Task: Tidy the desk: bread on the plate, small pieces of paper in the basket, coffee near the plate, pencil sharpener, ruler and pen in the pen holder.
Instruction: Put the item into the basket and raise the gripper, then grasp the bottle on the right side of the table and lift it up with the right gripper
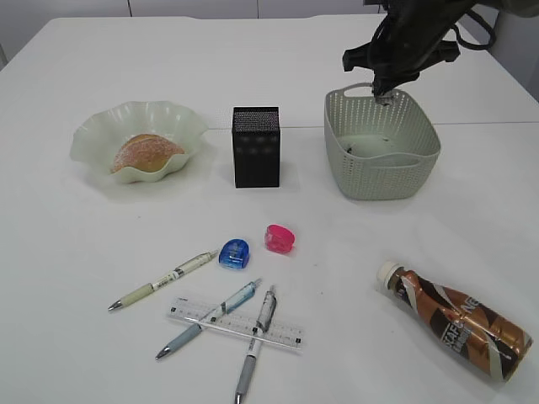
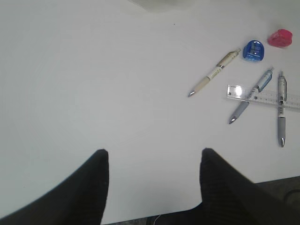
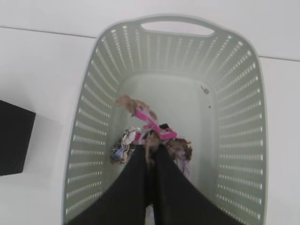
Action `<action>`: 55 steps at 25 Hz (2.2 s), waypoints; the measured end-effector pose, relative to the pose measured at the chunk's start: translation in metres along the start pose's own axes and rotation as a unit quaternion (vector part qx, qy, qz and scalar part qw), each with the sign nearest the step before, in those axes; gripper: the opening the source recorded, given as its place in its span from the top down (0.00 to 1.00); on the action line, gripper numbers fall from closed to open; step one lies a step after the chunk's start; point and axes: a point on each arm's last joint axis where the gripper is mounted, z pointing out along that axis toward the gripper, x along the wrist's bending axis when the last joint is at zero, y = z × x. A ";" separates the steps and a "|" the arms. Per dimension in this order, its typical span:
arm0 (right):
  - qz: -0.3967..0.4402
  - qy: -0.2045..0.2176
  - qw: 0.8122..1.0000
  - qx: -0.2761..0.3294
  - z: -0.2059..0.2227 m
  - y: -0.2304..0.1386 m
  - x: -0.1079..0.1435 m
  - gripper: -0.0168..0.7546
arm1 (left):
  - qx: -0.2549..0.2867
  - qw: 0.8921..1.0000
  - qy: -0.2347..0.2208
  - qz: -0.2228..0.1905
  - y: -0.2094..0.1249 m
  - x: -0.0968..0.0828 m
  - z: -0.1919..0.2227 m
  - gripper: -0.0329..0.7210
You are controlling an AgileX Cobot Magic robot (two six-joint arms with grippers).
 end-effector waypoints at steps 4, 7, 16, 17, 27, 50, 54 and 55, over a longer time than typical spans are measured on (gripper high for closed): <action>-0.001 -0.001 1.000 -0.009 0.000 0.002 0.000 0.96 | 0.000 1.000 0.000 -0.002 0.000 0.000 0.000 0.36; 0.001 -0.002 1.000 -0.010 0.000 0.002 0.000 0.88 | 0.000 1.000 0.000 -0.003 0.000 0.000 0.000 0.36; 0.024 -0.005 1.000 -0.011 0.000 0.002 -0.002 0.36 | 0.000 1.000 0.001 -0.003 0.000 0.000 0.000 0.37; 0.024 -0.005 1.000 -0.011 0.000 0.002 -0.002 0.34 | 0.000 1.000 0.001 -0.003 0.000 0.000 0.000 0.37; 0.027 -0.009 1.000 0.009 -0.002 0.000 -0.003 0.32 | 0.000 1.000 0.001 -0.003 0.000 0.000 0.000 0.37; 0.022 0.029 0.994 0.105 -0.058 -0.010 0.001 0.32 | 0.000 1.000 0.001 -0.003 0.000 0.000 0.000 0.37; 0.015 0.038 0.995 0.087 -0.093 -0.012 0.000 0.33 | 0.000 1.000 0.001 -0.003 0.000 0.000 0.000 0.37; 0.014 0.038 0.995 0.088 -0.099 -0.015 -0.001 0.33 | 0.000 1.000 0.001 -0.003 0.000 0.000 0.000 0.37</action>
